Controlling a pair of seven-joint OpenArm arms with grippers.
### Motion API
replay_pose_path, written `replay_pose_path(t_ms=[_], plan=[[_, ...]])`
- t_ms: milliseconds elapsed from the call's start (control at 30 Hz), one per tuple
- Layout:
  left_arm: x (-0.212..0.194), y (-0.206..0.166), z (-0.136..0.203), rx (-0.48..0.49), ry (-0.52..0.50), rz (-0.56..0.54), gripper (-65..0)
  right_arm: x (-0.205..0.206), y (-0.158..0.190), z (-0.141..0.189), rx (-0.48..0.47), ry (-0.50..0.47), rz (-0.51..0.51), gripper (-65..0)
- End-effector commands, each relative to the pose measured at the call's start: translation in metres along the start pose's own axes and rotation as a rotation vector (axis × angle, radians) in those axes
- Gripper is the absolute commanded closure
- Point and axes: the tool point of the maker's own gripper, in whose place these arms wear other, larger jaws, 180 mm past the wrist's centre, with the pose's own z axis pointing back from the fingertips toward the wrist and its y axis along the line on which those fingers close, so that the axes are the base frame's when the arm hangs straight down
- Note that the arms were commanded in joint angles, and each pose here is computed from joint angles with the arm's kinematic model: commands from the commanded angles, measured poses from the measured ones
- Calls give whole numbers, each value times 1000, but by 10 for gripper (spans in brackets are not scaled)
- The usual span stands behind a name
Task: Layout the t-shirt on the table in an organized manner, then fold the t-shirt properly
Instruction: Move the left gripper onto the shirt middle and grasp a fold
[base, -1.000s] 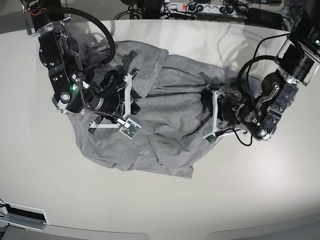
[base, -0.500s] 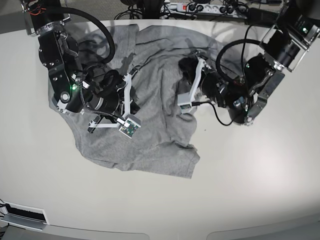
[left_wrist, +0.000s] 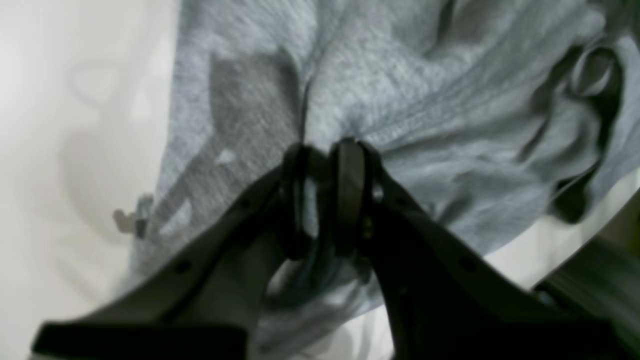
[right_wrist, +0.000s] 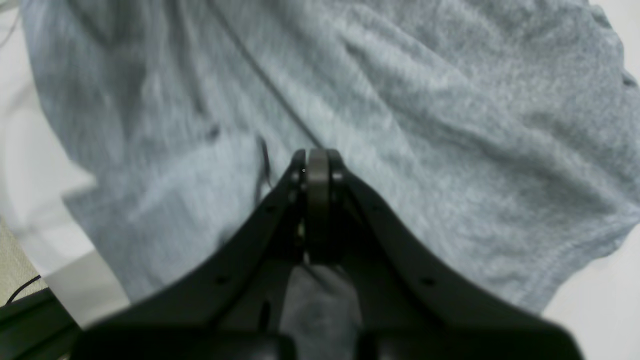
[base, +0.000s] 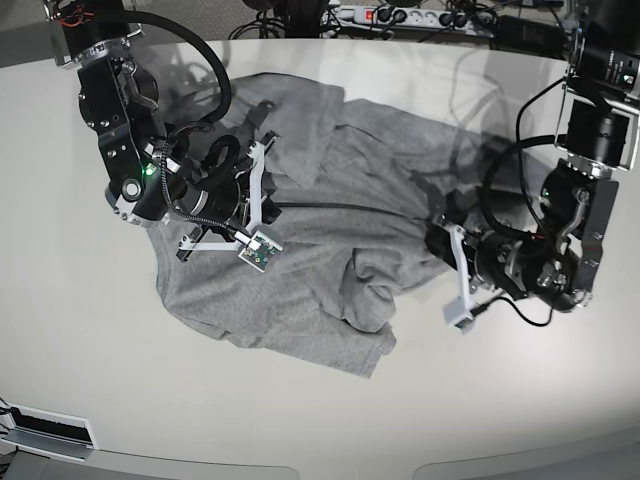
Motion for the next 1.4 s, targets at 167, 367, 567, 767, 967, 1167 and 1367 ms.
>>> replay_pose_path(t_ms=[167,367,567,767,967,1167,1367], plan=[[34,1,35,-113,-171,52,-223,14,-6,4,-12,-47,4,0],[6,-5,28,-134,-50,42,-313,14,-6,4,-12,-48,4,0],[-6,22,29,9,10,37,-292,14,-5,4,-11,-48,3,0],[20,62,42,187,-176,100,-23,17,-5,4,-9,-61,2,0],[14,80,45,292,-152,157,0,17,-5,4,-10,-60,2,0],[-10,109,52,480,-80,249,0,15,-3,3,-7,-57,0,0],[-52,90,27,438,4,277,0,15,-3,3,-7,-58,1,0]])
